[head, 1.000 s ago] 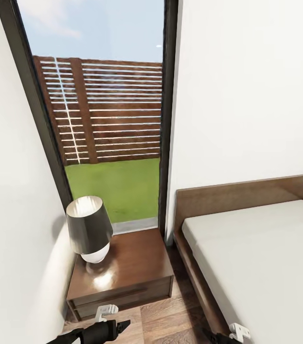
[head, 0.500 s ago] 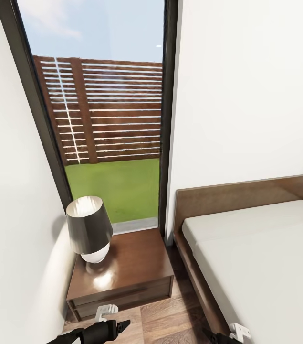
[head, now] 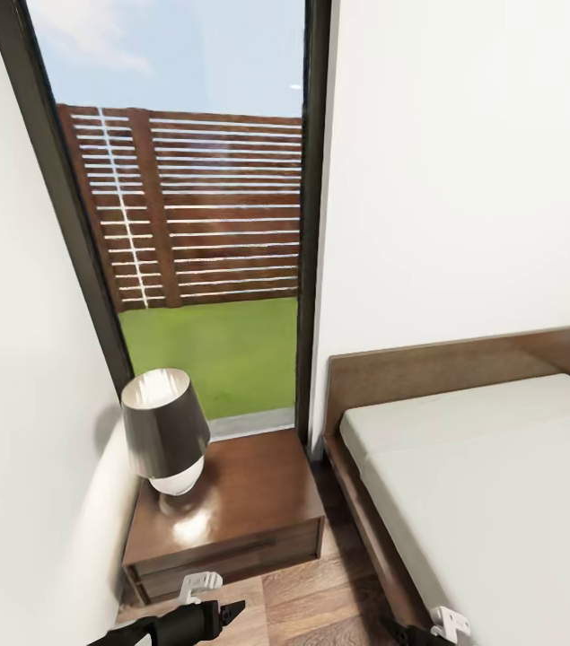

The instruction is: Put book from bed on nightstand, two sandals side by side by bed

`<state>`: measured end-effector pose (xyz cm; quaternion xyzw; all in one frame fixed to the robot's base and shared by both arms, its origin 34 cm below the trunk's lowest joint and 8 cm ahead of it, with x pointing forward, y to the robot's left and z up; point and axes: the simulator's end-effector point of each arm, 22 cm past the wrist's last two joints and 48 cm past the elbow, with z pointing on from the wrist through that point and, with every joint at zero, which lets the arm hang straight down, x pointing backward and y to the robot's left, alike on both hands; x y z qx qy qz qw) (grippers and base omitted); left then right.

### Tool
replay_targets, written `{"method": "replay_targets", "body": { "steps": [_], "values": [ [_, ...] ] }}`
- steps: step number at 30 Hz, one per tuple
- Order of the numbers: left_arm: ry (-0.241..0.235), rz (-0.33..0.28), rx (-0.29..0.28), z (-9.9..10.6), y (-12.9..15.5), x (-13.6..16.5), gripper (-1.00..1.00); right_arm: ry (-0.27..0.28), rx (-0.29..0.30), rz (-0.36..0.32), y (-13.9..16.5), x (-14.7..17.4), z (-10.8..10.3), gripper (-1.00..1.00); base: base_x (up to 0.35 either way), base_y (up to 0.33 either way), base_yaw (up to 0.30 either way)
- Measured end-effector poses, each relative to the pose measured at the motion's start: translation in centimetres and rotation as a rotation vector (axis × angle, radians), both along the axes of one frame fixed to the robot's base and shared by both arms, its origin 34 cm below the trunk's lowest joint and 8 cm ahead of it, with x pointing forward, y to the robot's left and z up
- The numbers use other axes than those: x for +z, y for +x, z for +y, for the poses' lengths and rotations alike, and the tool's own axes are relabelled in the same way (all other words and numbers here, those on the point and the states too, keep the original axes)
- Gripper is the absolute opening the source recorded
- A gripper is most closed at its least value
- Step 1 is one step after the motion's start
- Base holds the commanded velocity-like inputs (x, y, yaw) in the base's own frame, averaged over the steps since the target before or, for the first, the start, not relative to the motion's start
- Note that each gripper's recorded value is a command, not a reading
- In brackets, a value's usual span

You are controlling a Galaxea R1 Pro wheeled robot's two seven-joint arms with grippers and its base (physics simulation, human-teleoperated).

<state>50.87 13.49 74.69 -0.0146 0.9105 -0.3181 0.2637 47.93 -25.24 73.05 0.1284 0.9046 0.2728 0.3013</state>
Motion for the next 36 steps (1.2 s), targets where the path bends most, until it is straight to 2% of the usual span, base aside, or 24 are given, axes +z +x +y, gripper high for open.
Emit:
{"method": "replay_targets", "body": {
  "steps": [36],
  "values": [
    [0.001,-0.001,-0.001,-0.01,0.00,0.00,1.00,-0.001,0.002,0.001,-0.05,-0.03,0.01,1.00,0.000,0.000,-0.247]
  ]
}}
